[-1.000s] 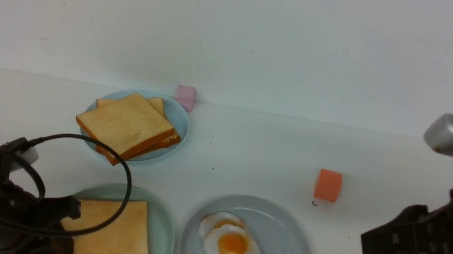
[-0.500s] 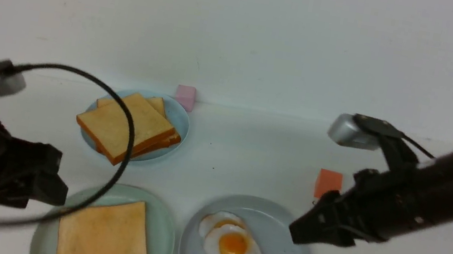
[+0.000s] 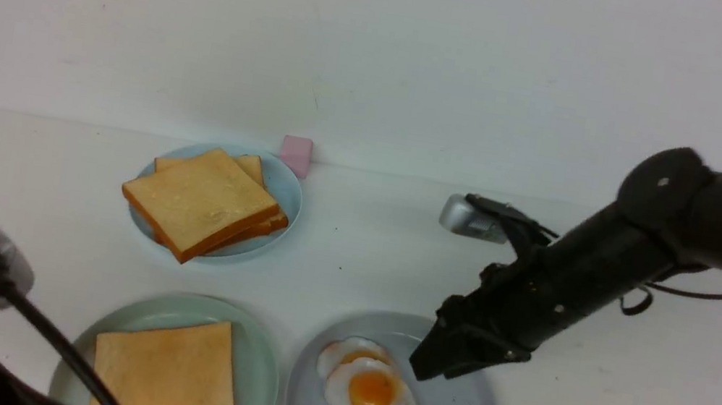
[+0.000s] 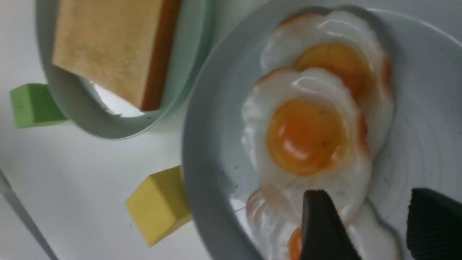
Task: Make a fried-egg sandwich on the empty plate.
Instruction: Use the right arm to grab a fried egg
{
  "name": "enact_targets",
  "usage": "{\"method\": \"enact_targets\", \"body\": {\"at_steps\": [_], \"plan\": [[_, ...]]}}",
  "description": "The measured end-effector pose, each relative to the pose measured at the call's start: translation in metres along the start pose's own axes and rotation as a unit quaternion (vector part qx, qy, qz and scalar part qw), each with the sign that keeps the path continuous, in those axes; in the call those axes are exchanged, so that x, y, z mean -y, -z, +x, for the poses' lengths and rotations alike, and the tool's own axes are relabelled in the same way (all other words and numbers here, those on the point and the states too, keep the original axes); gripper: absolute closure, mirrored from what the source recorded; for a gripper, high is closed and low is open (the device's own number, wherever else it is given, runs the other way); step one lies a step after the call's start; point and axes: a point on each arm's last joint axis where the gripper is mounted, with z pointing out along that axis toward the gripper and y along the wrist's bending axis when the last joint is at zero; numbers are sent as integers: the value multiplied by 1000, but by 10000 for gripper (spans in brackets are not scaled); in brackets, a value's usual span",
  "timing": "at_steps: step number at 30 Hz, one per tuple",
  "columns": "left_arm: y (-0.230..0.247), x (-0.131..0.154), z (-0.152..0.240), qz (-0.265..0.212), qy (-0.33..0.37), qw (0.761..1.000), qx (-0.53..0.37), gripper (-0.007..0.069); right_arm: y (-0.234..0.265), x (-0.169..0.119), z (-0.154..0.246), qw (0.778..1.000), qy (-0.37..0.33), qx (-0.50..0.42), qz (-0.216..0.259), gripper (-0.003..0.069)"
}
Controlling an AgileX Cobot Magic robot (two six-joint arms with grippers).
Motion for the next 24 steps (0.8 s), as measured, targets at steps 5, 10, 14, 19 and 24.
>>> {"method": "enact_targets", "body": {"at_steps": [5,10,14,19,24], "plan": [[-2,0,1,2,-1,1000,5,638,-17,13,-8,1000,-9,-7,-6,310],[-2,-1,-1,-3,0,1000,14,638,-30,20,-9,1000,-25,-4,-17,310],[-2,-1,-1,-4,0,1000,17,638,-34,21,-9,999,-30,-1,-27,311],[-2,-2,-2,-5,1,1000,22,638,-34,21,-10,999,-33,2,-30,336],[-1,-1,-3,-4,3,1000,24,638,-38,23,-9,999,-37,-1,-33,396]]}}
